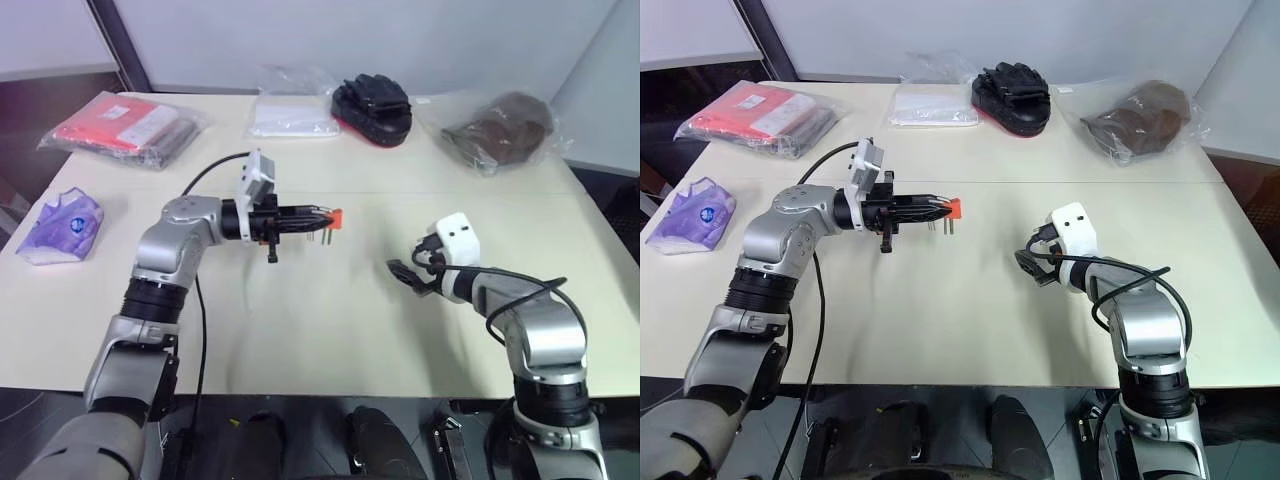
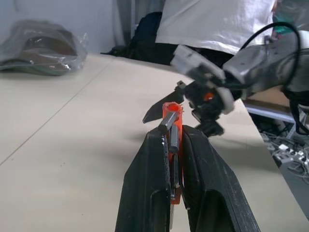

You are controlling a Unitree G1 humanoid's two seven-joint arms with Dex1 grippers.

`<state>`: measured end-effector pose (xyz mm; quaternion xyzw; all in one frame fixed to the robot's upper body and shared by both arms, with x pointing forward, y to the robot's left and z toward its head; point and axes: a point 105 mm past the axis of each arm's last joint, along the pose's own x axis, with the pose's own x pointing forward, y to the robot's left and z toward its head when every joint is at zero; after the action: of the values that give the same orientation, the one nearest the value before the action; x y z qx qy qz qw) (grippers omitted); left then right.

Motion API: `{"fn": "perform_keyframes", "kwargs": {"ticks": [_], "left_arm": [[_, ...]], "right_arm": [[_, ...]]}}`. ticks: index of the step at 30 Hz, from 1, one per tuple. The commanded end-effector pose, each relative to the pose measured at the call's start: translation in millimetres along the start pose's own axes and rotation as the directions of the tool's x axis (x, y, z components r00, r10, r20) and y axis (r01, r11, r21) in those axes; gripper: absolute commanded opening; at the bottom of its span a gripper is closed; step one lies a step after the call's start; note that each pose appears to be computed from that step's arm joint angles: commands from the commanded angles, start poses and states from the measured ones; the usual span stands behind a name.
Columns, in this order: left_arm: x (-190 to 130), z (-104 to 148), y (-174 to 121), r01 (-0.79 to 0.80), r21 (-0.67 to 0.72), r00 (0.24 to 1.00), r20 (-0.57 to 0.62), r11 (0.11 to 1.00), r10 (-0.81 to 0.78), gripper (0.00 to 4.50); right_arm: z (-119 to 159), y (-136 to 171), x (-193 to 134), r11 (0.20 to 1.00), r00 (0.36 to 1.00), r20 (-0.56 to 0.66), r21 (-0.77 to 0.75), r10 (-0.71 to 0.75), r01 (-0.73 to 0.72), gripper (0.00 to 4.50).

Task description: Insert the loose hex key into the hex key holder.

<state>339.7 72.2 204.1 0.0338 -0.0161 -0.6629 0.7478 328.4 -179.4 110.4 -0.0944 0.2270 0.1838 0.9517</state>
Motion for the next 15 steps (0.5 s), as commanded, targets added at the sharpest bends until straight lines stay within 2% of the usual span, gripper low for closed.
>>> {"fn": "perform_keyframes", "kwargs": {"ticks": [1, 6, 13, 15], "left_arm": [[0, 14, -2, 0.002, 0.068, 1.000, 0.014, 0.998, -0.003, 0.00], [-2, 13, -3, -0.008, 0.076, 1.000, 0.010, 0.997, 0.007, 0.00], [-3, 13, -4, -0.014, 0.079, 1.000, 0.009, 0.997, 0.013, 0.00], [-3, 13, -4, -0.014, 0.080, 1.000, 0.008, 0.997, 0.014, 0.00]], "right_arm": [[-1, -10, 3, 0.999, 0.999, -0.003, -0.021, -0.037, 0.037, 4.45], [-7, -14, 10, 0.997, 0.999, -0.015, -0.058, -0.048, 0.047, 4.45], [-5, -3, 16, 0.996, 1.000, -0.011, -0.093, -0.010, 0.009, 4.45], [-6, -1, 18, 0.994, 1.000, -0.016, -0.112, -0.008, 0.006, 3.94]]}}
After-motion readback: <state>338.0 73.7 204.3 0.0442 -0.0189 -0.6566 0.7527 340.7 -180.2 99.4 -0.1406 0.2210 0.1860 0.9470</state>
